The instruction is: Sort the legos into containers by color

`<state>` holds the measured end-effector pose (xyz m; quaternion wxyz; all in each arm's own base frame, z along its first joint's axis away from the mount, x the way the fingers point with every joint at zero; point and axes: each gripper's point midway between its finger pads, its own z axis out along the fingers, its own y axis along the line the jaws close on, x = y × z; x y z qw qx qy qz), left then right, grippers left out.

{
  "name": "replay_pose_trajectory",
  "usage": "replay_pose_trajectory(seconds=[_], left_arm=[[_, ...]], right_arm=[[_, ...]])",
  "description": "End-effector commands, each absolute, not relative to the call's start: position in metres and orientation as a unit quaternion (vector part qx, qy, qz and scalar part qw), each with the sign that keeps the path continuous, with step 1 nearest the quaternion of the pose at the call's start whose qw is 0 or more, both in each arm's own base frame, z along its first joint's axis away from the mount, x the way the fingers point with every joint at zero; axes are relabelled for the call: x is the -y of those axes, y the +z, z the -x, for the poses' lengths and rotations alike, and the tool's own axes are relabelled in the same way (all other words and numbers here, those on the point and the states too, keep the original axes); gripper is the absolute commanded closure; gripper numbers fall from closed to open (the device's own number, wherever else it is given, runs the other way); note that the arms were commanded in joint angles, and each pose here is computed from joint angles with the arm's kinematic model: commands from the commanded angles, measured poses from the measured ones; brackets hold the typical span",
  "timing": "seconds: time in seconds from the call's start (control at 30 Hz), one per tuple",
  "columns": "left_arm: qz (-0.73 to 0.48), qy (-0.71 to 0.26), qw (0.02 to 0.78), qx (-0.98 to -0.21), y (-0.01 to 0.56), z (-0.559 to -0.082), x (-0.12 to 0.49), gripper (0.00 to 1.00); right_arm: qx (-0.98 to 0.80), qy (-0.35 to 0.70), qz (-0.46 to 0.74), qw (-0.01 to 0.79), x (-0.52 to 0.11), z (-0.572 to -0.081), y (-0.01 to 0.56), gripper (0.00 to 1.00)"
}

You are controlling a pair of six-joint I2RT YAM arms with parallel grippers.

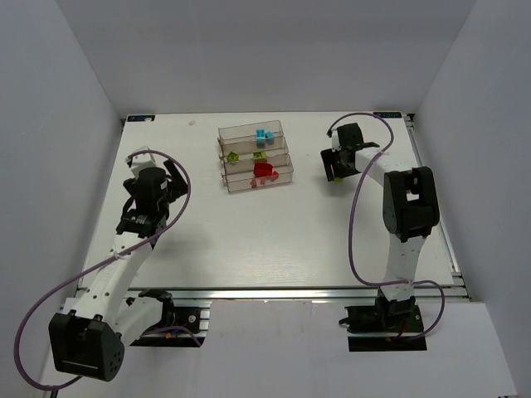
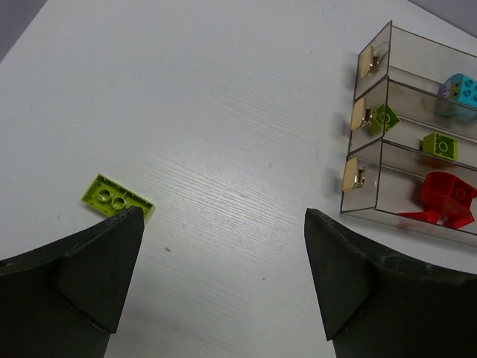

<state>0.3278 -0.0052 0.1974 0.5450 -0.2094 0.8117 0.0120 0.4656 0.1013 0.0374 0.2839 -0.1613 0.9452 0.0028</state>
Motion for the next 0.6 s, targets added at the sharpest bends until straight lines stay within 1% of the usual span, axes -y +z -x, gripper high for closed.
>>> replay_pose_trajectory(seconds=[0.0,0.07,0.2,0.27,0.3,0.37,0.4,0.43,0.57], left_arm=[[0.22,0.02,0.56,-0.799,0.208,-0.327,0.0,0.02],[0.22,0.019,0.56,-0.798,0.208,-0.326,0.0,0.02],[0.221,0.021,0.559,-0.799,0.207,-0.326,-0.001,0.02],[0.225,0.026,0.559,-0.798,0.206,-0.324,-0.003,0.02],[0.228,0.031,0.558,-0.797,0.205,-0.323,-0.005,0.02],[0.232,0.038,0.557,-0.796,0.205,-0.32,-0.008,0.02],[0.237,0.045,0.555,-0.796,0.203,-0.318,-0.012,0.02],[0.241,0.049,0.548,-0.799,0.199,-0.315,-0.013,0.02],[0.268,0.065,0.517,-0.81,0.177,-0.305,-0.018,0.02]], right_arm=[[-0.942,-0.005,0.164,0.294,-0.099,-0.465,0.042,0.29],[-0.939,-0.011,0.154,0.307,-0.096,-0.469,0.047,0.3],[-0.948,-0.004,0.136,0.288,-0.097,-0.47,0.034,0.34],[-0.951,0.002,0.136,0.277,-0.101,-0.47,0.024,0.39],[-0.952,0.001,0.133,0.276,-0.101,-0.471,0.021,0.44],[-0.952,-0.002,0.131,0.275,-0.101,-0.472,0.018,0.6],[-0.952,-0.001,0.131,0.276,-0.099,-0.472,0.02,0.65],[-0.952,-0.001,0.132,0.278,-0.1,-0.472,0.02,0.74],[-0.945,0.002,0.147,0.291,-0.1,-0.474,0.029,0.88]])
